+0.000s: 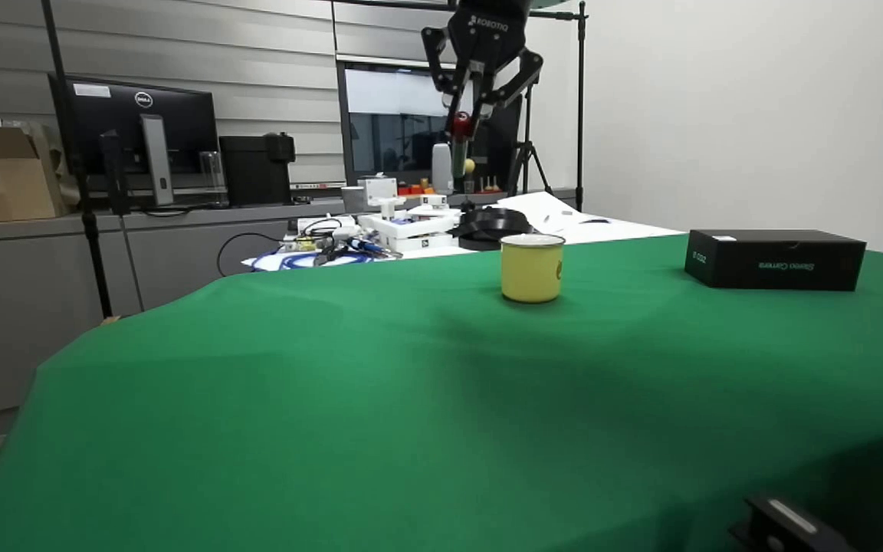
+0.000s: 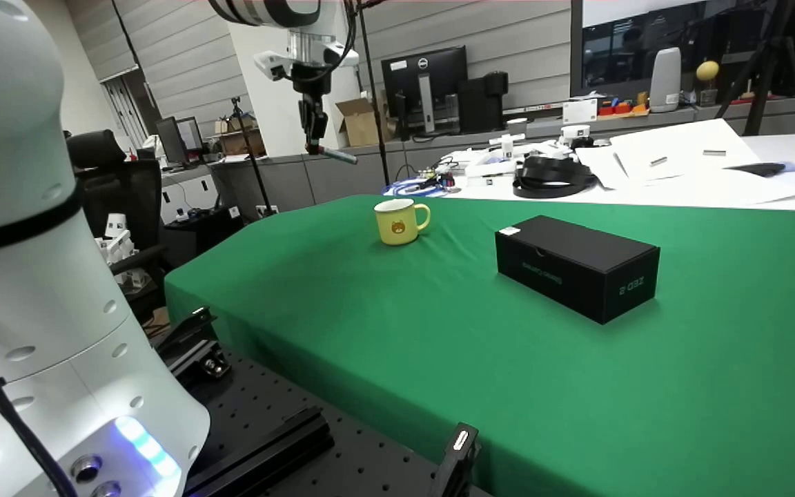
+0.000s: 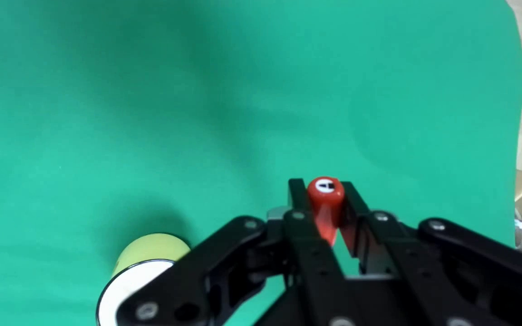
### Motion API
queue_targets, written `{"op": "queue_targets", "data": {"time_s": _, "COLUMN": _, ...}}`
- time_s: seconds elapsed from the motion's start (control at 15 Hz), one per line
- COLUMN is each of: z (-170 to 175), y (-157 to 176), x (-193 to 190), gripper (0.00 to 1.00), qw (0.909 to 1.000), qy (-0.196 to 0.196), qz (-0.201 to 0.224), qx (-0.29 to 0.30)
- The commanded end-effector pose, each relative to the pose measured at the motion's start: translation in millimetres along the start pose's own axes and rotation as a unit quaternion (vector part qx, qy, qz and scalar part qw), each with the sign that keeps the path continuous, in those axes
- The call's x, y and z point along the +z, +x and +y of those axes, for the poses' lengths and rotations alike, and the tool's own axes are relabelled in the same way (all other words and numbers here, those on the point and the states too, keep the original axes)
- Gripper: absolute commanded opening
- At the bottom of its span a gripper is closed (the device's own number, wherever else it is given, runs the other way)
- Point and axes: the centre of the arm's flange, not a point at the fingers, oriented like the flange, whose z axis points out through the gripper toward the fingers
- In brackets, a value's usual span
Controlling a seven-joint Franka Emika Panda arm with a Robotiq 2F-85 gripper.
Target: Put the marker on the table
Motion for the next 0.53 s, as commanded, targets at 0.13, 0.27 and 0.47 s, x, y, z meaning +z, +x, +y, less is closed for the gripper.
{"op": "queue_targets", "data": {"time_s": 0.13, "z": -7.1, "y": -46.3, "x": 57.3, "gripper": 0.05, "qw": 0.9858, "qy": -0.063, "qz": 0.068, "qx": -0.140}}
{"op": "queue_targets", "data": {"time_s": 0.27, "z": -5.1, "y": -54.0, "x": 81.3, "gripper": 0.05, "qw": 0.9733, "qy": -0.080, "qz": 0.099, "qx": -0.191}}
{"op": "queue_targets", "data": {"time_s": 0.47, "z": 1.3, "y": -56.2, "x": 118.8, "gripper": 0.05, "qw": 0.9563, "qy": -0.095, "qz": 0.127, "qx": -0.246}}
